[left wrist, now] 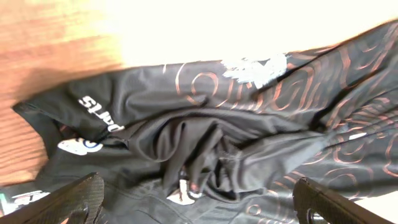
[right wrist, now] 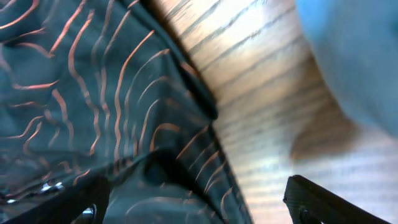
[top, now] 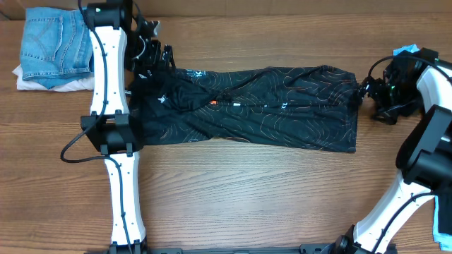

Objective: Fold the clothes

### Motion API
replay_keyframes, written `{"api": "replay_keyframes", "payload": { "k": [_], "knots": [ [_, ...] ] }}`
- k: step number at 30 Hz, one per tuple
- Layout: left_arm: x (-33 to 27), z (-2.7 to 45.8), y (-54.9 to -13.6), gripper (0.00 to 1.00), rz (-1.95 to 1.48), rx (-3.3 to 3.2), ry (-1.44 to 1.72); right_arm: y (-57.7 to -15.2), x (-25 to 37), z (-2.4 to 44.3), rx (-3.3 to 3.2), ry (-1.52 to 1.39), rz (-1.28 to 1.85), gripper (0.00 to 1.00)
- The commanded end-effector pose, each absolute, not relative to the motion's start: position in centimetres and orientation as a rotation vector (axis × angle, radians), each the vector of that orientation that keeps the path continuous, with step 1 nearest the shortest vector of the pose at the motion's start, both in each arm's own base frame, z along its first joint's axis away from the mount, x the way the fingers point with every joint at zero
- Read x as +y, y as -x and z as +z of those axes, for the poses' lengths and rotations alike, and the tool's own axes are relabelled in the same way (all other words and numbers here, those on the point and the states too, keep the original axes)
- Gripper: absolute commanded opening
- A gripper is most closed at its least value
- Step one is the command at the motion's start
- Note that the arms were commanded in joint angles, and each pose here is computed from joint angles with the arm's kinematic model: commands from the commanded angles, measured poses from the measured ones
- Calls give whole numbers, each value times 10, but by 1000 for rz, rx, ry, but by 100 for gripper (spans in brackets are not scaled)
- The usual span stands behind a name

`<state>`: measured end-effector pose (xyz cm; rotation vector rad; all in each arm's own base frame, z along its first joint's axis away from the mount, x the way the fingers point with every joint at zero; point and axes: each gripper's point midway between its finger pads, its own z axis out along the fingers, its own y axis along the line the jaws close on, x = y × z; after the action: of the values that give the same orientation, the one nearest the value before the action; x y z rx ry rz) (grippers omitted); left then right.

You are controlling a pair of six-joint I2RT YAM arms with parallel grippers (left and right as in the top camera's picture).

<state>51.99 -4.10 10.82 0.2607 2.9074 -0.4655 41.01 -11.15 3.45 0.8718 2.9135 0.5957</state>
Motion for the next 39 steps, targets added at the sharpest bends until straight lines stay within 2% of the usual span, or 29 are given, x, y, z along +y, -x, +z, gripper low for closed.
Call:
{"api": "replay_keyframes", "payload": {
  "k": [1, 7, 10, 22, 39],
  "knots": [
    [-58, 160, -519, 100, -422, 2806, -264, -418, -109, 71, 2849, -850, 599, 94],
    [-52, 181, -517, 100, -313, 2787, -210, -416, -108, 71, 2876, -714, 591, 100],
    [-52, 184, -517, 100, -317, 2785, -181, -417, -109, 69, 2888, -578, 576, 100],
    [-53, 183, -516, 100, -323, 2788, -177, -422, -101, 53, 2861, -400, 642, 100],
    [-49, 183, -517, 100, -315, 2789, -167, -426, -97, 55, 2832, -325, 672, 100]
  ]
}}
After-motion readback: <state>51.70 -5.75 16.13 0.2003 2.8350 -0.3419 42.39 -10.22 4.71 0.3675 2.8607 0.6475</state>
